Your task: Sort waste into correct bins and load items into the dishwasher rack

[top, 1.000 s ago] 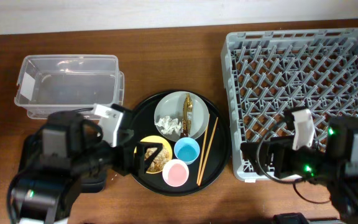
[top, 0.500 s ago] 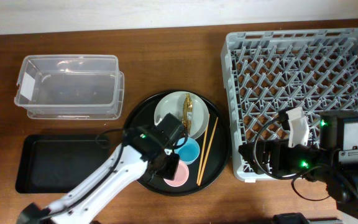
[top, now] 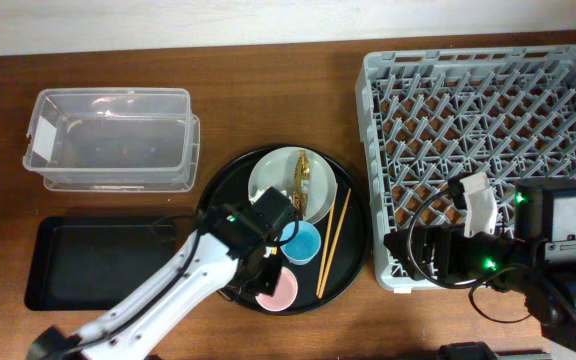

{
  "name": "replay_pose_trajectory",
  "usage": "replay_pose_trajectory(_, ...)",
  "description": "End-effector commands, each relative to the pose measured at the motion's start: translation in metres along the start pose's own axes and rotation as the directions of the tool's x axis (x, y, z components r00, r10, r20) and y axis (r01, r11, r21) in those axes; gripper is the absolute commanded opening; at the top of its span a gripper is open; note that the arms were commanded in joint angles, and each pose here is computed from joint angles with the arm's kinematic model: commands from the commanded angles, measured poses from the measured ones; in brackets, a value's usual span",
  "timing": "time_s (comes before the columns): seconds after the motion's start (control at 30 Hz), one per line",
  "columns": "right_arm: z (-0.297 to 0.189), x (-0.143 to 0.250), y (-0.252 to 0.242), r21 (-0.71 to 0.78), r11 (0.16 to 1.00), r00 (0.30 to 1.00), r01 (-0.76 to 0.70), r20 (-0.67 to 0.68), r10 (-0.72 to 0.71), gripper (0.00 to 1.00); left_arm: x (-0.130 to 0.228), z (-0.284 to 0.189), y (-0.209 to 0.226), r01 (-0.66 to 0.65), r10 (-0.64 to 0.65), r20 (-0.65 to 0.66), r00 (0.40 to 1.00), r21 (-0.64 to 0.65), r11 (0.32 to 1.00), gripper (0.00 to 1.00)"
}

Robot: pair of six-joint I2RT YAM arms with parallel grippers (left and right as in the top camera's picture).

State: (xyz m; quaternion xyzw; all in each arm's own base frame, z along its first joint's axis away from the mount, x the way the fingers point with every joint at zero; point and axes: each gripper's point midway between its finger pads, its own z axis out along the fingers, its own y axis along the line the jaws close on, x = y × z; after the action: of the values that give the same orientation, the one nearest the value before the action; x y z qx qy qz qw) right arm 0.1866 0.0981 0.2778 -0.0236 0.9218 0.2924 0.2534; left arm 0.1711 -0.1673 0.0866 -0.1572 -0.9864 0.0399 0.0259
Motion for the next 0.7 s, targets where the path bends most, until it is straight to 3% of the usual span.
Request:
replay_pose_trajectory(0.0, -0.006, -0.005, 0.004, -0.005, 1.0, 1.0, 0.015, 0.028, -0.015, 0.99, -0.001, -0.059, -0.018, -0.066, 0.044, 0.115, 0.992, 0.193, 0.979, 0.0)
replay_pose_trajectory(0.07, -0.006, -0.008, 0.005, -0.008, 1.0, 0.999, 0.023, 0.04, -0.023, 0.99, -0.011, -0.103, -0.026, -0.116, 0.036, 0.246, 0.969, 0.321, 0.94, 0.0)
replay_pose_trajectory(0.17, -0.007, -0.009, 0.016, -0.066, 0.991, 0.993, 0.114, 0.046, -0.111, 0.96, -0.029, -0.185, -0.036, -0.285, -0.004, 0.495, 0.869, 0.507, 0.814, 0.0)
replay_pose_trajectory(0.23, -0.011, -0.009, 0.047, -0.241, 0.947, 0.977, 0.214, 0.073, -0.202, 0.91, -0.034, -0.24, -0.045, -0.461, -0.045, 0.639, 0.768, 0.599, 0.655, 0.0)
replay_pose_trajectory(0.3, -0.017, -0.011, 0.079, -0.41, 0.872, 0.963, 0.268, 0.105, -0.247, 0.9, -0.034, -0.266, -0.046, -0.548, -0.07, 0.686, 0.724, 0.634, 0.545, 0.0)
replay_pose_trajectory(0.4, -0.023, -0.01, 0.117, -0.582, 0.735, 0.933, 0.349, 0.142, -0.331, 0.9, -0.041, -0.266, -0.046, -0.552, -0.081, 0.667, 0.74, 0.672, 0.493, 0.0)
replay_pose_trajectory(0.53, -0.01, -0.017, 0.132, -0.617, 0.685, 0.912, 0.388, 0.148, -0.383, 0.89, -0.04, -0.269, -0.053, -0.59, -0.059, 0.653, 0.755, 0.716, 0.373, 0.0)
replay_pose_trajectory(0.67, -0.015, -0.027, 0.145, -0.655, 0.605, 0.881, 0.454, 0.226, -0.416, 0.91, -0.036, -0.275, -0.056, -0.602, -0.055, 0.647, 0.76, 0.734, 0.313, 0.0)
